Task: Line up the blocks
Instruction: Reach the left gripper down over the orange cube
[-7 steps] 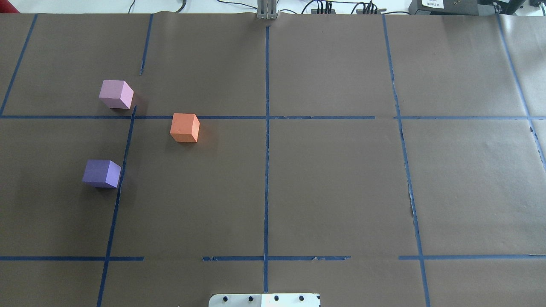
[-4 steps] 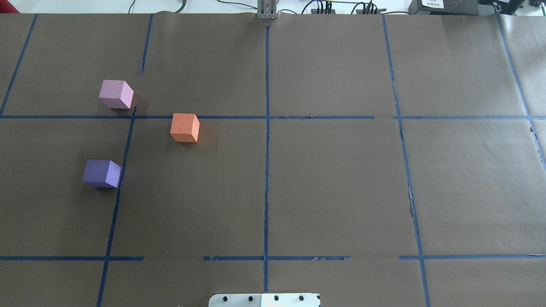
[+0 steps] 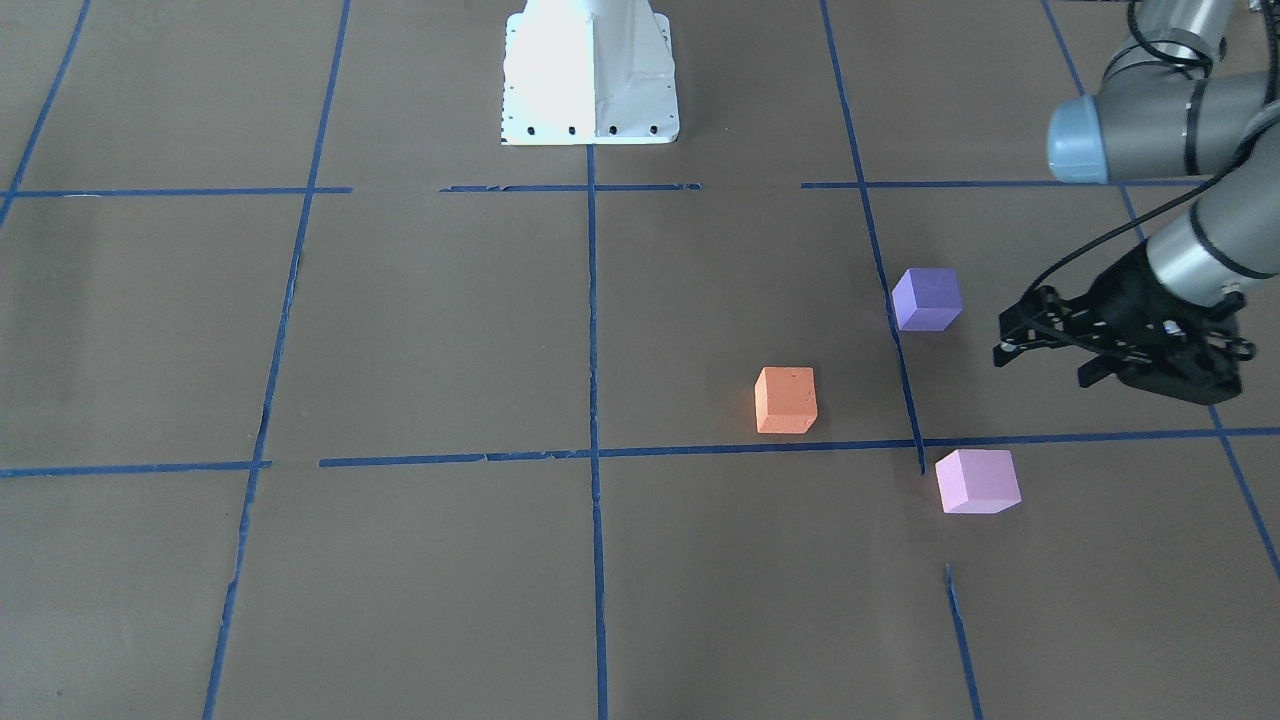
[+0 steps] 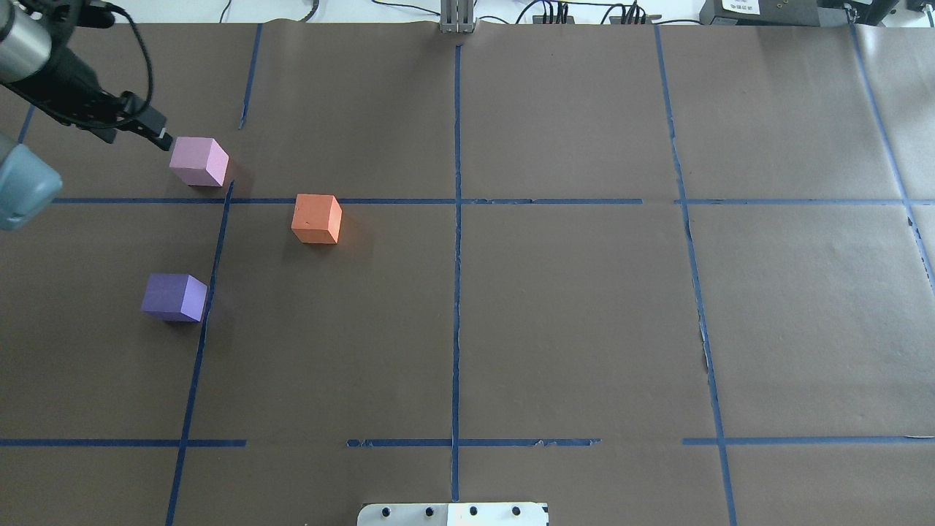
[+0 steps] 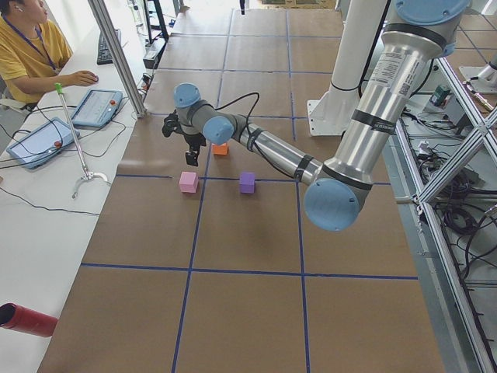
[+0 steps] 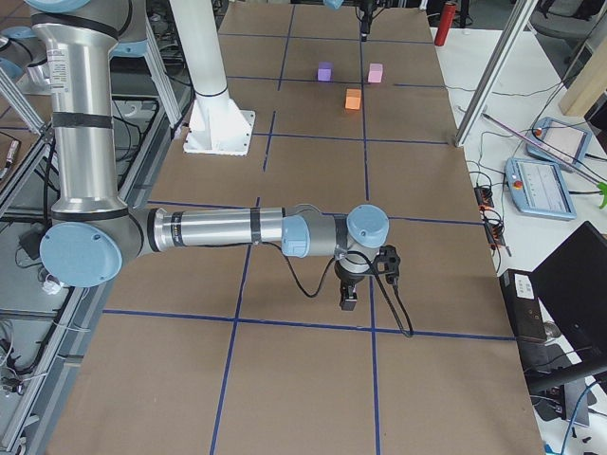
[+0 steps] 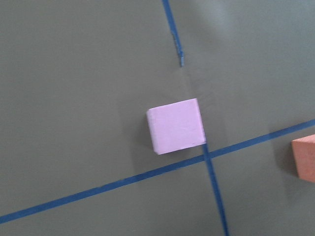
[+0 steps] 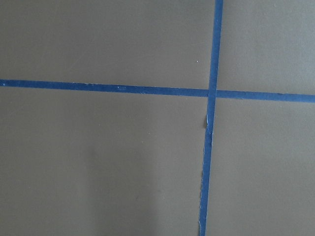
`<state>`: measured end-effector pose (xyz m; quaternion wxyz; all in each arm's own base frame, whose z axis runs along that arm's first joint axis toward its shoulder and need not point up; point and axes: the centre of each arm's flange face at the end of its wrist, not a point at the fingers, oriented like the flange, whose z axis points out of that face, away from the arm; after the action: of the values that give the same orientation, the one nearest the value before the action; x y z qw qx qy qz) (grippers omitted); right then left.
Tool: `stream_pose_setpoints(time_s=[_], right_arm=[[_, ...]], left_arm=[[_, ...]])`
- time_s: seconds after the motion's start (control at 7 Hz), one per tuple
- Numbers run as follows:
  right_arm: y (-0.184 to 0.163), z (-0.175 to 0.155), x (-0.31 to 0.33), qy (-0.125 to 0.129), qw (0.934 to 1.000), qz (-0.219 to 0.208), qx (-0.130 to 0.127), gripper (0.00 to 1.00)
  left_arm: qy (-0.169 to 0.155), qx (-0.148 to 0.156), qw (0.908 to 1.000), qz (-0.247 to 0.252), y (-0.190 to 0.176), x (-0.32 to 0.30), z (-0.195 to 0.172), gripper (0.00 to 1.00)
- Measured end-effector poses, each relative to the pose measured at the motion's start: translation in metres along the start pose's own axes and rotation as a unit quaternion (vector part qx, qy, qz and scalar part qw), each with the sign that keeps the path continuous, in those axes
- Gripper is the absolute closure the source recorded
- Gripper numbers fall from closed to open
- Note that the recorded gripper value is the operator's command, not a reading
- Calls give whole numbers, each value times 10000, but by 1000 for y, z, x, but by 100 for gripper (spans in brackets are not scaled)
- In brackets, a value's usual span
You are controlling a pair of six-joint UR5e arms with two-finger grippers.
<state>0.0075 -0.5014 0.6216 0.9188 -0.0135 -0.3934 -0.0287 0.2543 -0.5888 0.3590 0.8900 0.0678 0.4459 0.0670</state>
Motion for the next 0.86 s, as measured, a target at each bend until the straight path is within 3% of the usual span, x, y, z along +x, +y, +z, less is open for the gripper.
stream_pose_setpoints(time_s=[0.43,0.86], right_arm=[[0,0,0,0,10000,-1,0,0],[0,0,0,0,10000,-3,2,0]], left_arm=[[-126,96,9964,-828,5,137,72,0],[-355,329,9935,-1032,17,162,138,0]])
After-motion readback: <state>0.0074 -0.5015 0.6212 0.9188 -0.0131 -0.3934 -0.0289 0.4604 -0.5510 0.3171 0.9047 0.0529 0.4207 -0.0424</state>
